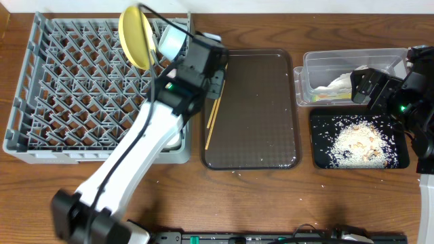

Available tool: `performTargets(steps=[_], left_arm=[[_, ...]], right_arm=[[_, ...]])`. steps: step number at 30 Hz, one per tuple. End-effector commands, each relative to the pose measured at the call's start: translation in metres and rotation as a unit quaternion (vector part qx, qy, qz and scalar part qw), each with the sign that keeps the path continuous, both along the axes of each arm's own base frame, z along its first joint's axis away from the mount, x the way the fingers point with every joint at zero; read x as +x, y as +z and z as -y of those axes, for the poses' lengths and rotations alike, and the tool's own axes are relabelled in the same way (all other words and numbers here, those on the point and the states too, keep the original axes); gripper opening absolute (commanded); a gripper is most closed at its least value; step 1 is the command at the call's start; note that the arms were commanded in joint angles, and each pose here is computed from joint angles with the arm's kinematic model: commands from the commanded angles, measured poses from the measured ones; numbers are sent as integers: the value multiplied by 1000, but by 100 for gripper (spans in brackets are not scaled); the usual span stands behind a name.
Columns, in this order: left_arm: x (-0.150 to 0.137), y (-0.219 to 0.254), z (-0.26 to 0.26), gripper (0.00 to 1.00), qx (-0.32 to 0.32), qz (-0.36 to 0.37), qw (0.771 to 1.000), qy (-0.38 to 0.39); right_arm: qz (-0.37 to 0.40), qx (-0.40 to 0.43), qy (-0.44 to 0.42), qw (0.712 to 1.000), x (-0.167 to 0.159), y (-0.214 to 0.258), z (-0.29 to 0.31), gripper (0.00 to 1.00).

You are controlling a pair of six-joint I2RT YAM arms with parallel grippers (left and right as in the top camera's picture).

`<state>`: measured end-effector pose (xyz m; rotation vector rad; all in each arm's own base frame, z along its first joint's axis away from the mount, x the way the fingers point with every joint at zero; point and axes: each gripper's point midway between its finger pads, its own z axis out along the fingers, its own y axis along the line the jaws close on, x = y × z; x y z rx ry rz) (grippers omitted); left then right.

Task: Sort waste into correct bins and load items into the dishwasher
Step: 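Move the left gripper over the wooden chopsticks on the brown tray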

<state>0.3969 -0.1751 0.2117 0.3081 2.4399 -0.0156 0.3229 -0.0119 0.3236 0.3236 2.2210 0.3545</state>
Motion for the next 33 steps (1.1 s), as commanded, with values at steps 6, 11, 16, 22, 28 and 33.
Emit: performTargets(steps=[6,11,16,22,28,33], left_arm=[[21,-13,31,66,-2,-108,994,-7],[28,-39,42,73,-4,-139,990,-18],[33,-79,45,84,14,-173,985,-15],[33,-124,44,75,36,-214,976,-11],[34,-153,45,70,52,-233,971,-22],[40,-169,50,70,65,-231,969,-58]], right_arm=[[1,5,-7,1000,0,2,3,99],[1,5,-8,1000,0,2,3,99],[1,5,-7,1000,0,2,3,99],[1,5,-8,1000,0,2,3,99],[1,5,-7,1000,0,2,3,99],[1,5,-8,1000,0,2,3,99]])
